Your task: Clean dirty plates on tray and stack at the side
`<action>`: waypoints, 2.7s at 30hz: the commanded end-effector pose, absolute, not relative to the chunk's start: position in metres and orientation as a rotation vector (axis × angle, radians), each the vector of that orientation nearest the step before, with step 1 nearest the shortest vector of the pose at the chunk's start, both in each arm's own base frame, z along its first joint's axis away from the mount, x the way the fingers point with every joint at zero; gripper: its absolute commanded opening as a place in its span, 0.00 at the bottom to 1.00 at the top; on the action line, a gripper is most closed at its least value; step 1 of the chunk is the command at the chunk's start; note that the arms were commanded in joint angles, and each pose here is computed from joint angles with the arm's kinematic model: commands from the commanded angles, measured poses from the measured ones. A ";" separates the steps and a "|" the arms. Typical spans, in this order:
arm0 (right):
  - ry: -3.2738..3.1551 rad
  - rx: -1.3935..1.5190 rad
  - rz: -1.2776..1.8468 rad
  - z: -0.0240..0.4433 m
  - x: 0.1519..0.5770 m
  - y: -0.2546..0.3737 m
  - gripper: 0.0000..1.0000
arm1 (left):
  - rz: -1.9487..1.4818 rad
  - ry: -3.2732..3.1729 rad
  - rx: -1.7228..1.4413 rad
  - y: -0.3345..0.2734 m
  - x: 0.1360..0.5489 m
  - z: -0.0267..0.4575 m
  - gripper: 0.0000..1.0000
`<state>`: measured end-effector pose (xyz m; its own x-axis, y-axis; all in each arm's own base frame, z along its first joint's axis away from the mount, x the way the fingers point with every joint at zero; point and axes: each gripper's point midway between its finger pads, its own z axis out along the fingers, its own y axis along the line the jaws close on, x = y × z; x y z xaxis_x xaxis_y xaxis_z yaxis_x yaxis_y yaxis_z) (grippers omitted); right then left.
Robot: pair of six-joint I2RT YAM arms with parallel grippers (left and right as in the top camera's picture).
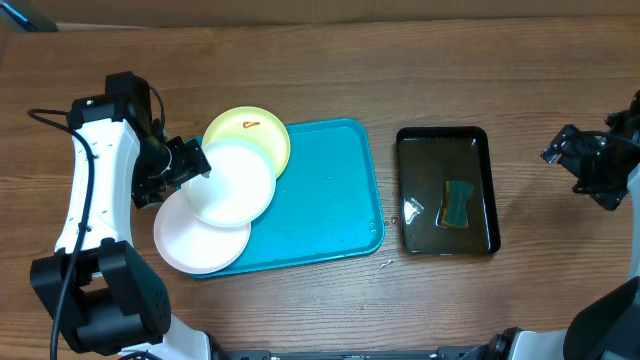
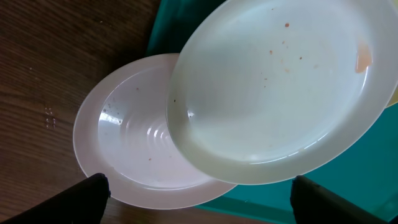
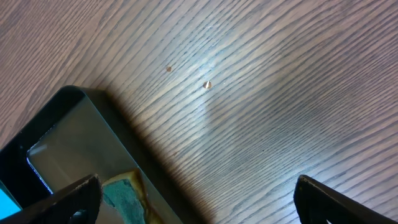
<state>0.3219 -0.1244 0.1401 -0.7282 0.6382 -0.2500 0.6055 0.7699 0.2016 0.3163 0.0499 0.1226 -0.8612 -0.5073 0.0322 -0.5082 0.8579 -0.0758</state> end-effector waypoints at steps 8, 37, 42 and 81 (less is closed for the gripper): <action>2.634 0.957 0.135 0.148 0.326 -0.129 1.00 | 0.157 -3.031 0.801 0.045 0.315 0.127 0.97; 2.634 0.957 0.135 0.148 0.326 -0.129 1.00 | 0.163 -3.023 0.800 0.044 0.314 0.127 0.97; 2.634 0.957 0.135 0.148 0.326 -0.129 1.00 | 0.163 -3.024 0.800 0.044 0.314 0.127 0.97; 2.634 0.957 0.135 0.148 0.326 -0.129 1.00 | 0.194 -3.036 0.755 0.032 0.317 0.127 0.96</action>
<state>0.3220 -0.1243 0.1402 -0.7282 0.6382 -0.2498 0.6053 0.7699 0.2023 0.3167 0.0422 0.1230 -0.8669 -0.4966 0.0433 -0.4984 0.8616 -0.0964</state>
